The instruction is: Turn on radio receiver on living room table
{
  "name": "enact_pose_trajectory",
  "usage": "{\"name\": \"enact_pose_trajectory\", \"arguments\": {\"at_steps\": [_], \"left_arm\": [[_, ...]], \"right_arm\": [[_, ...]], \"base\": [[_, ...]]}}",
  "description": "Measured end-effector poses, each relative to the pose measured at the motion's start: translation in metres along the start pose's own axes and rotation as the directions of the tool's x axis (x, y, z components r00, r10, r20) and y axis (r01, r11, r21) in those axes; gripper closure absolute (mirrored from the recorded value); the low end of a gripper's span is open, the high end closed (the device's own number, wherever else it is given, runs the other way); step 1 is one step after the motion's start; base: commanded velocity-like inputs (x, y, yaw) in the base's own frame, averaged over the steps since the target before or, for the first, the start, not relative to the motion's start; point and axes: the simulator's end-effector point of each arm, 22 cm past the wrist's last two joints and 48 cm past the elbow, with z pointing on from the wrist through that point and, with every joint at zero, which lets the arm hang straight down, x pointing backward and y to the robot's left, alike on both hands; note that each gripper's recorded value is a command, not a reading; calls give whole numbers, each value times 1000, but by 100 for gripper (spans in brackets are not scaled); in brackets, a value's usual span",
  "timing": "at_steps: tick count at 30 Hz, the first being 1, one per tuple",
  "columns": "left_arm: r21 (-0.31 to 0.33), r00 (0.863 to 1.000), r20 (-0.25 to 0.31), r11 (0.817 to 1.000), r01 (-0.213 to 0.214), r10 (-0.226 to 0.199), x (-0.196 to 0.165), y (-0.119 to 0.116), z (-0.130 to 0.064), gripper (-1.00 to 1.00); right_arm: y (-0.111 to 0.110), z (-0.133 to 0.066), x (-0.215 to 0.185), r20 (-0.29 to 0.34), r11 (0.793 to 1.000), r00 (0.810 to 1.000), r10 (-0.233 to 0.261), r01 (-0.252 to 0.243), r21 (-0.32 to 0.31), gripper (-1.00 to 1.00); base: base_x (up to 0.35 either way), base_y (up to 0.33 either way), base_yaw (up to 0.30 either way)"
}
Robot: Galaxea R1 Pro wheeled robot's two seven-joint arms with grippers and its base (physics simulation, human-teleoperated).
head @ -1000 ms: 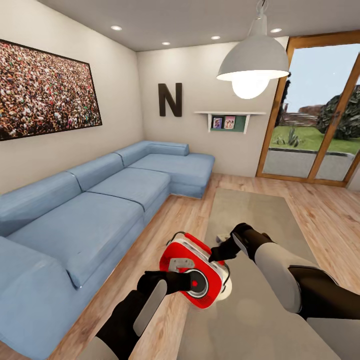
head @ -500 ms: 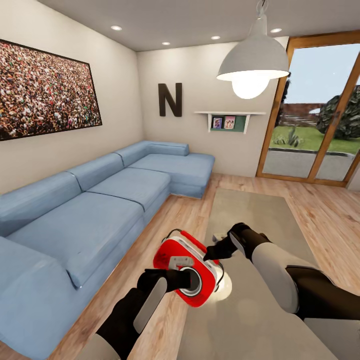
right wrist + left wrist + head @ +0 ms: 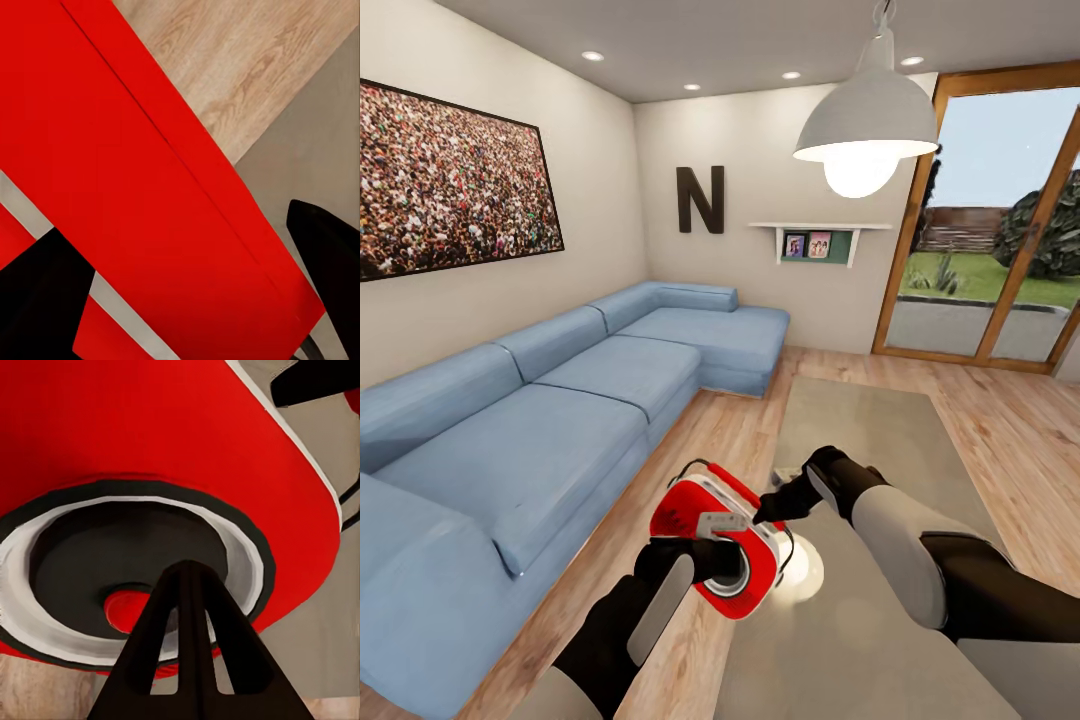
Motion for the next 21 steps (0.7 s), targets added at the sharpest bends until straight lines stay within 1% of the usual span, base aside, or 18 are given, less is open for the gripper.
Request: {"name": "enact_pose_trajectory", "arguments": {"at_steps": [1,3,7,15,21], "left_arm": [[-2,1000,-1,1000,0,0,0,1,0,100],[-1,1000,-4,1000,6,-6,1,1,1,100],[-2,1000,-3,1000,22,-22,1,1,1,100],[-22,1000,-10,1000,21,-21,4,7,2,100],[-40,1000,-14,999,5,-6,5,11,2,100]], "right_arm": [[3,0,1,-2,1000,1000,-2,1,-15,100],[6,-1,0,-1,999,1000,-29,29,-28,100],[4,-2,1,-1,999,1000,-22,22,-31,100],[2,-3,0,0,999,1000,-25,25,-27,100],[2,-9,-8,17,999,999,-45,45,-30,100]], "base": [[0,0,0],[0,0,0],[0,0,0],[0,0,0],[0,0,0]]}}
